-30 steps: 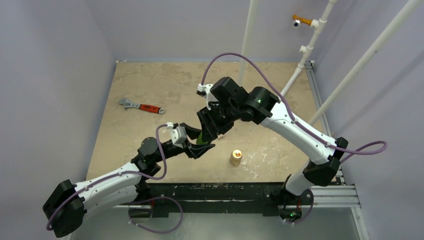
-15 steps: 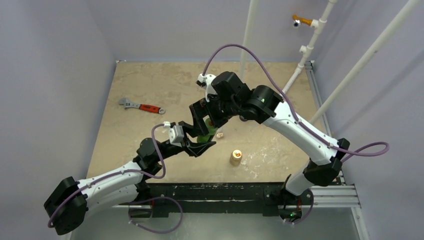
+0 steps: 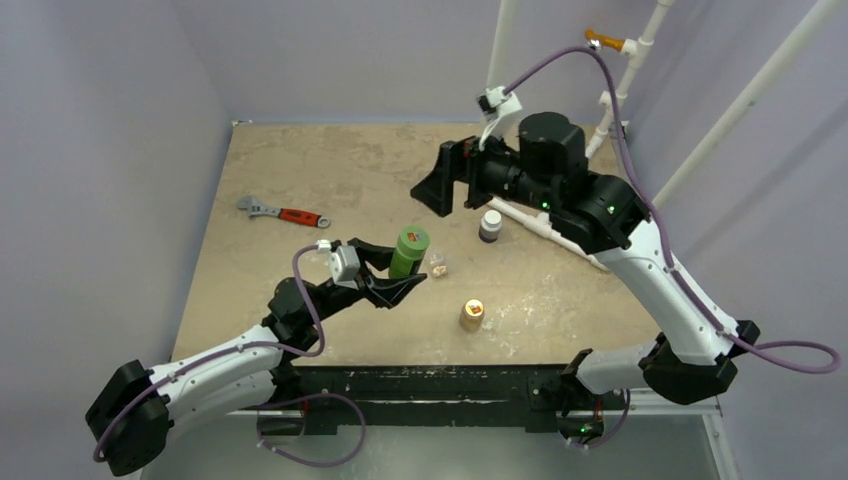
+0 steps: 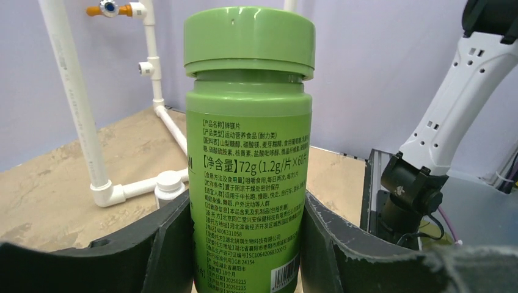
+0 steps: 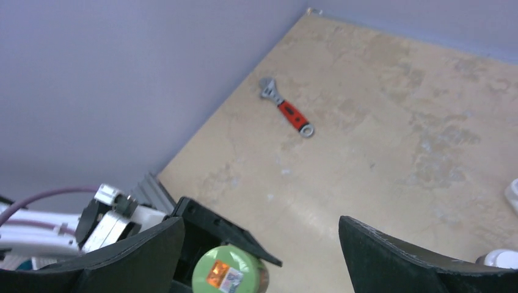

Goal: Sort the pills into containers
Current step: Screw the lid of the pill bottle onto the pill bottle.

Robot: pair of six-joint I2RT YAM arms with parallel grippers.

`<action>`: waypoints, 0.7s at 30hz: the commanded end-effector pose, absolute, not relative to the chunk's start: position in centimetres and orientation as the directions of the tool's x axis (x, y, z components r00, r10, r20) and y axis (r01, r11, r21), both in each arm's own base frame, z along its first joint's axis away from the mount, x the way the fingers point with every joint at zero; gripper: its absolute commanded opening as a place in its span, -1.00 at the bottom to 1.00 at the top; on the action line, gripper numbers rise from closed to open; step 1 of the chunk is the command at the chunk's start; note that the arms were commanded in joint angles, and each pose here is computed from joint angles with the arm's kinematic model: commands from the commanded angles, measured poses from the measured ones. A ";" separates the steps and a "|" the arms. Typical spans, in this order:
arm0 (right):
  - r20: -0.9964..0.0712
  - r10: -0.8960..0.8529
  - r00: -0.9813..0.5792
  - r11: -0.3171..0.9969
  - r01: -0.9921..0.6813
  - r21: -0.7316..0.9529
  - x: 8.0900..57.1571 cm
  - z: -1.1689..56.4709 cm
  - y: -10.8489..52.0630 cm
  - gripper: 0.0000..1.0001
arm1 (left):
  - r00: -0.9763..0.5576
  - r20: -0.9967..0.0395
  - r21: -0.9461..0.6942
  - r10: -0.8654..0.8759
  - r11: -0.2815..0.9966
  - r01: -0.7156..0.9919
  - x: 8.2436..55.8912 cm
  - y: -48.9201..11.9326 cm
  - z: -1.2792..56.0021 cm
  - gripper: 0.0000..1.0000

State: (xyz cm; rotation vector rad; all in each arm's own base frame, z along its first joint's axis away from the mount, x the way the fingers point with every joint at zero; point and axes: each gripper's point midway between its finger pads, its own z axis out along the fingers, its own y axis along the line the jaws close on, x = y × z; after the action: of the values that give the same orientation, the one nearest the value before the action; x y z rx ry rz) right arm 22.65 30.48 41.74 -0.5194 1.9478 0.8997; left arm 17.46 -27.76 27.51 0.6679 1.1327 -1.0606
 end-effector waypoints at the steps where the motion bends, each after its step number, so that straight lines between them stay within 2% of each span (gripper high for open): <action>1: -0.912 0.157 -0.379 0.565 -0.723 0.398 24.5 46.2 29.2 0.97 | 0.059 -0.913 -0.122 -0.404 0.409 0.904 18.1 -26.5 29.7 -1.00; 4: -0.920 0.186 -0.344 0.504 -0.770 0.390 25.0 46.2 28.5 0.97 | 0.041 -0.899 -0.145 -0.436 0.385 0.911 18.1 -25.9 31.1 -1.00; 9: -0.926 0.190 -0.326 0.216 -0.906 0.363 22.6 45.7 29.2 0.96 | 0.004 -0.887 -0.159 -0.463 0.312 0.937 17.2 -25.4 33.5 -1.00; 12: -0.931 0.193 -0.309 0.101 -0.938 0.332 21.7 45.3 30.0 0.96 | -0.013 -0.878 -0.162 -0.479 0.270 0.949 16.6 -25.1 34.9 -1.00; 16: -0.930 0.217 -0.297 -0.010 -0.953 0.302 20.6 45.5 30.5 0.96 | -0.026 -0.867 -0.161 -0.498 0.230 0.960 16.1 -24.8 36.9 -1.00; 21: -0.923 0.258 -0.287 -0.078 -0.958 0.276 19.5 46.2 30.7 0.97 | -0.046 -0.859 -0.167 -0.511 0.193 0.967 15.7 -24.8 37.9 -1.00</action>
State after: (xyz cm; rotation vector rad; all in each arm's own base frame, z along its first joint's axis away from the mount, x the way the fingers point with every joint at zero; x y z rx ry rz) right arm 22.89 31.06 41.92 -0.7588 1.4412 1.4923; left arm 17.23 -25.05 34.68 0.5755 1.0818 -1.2530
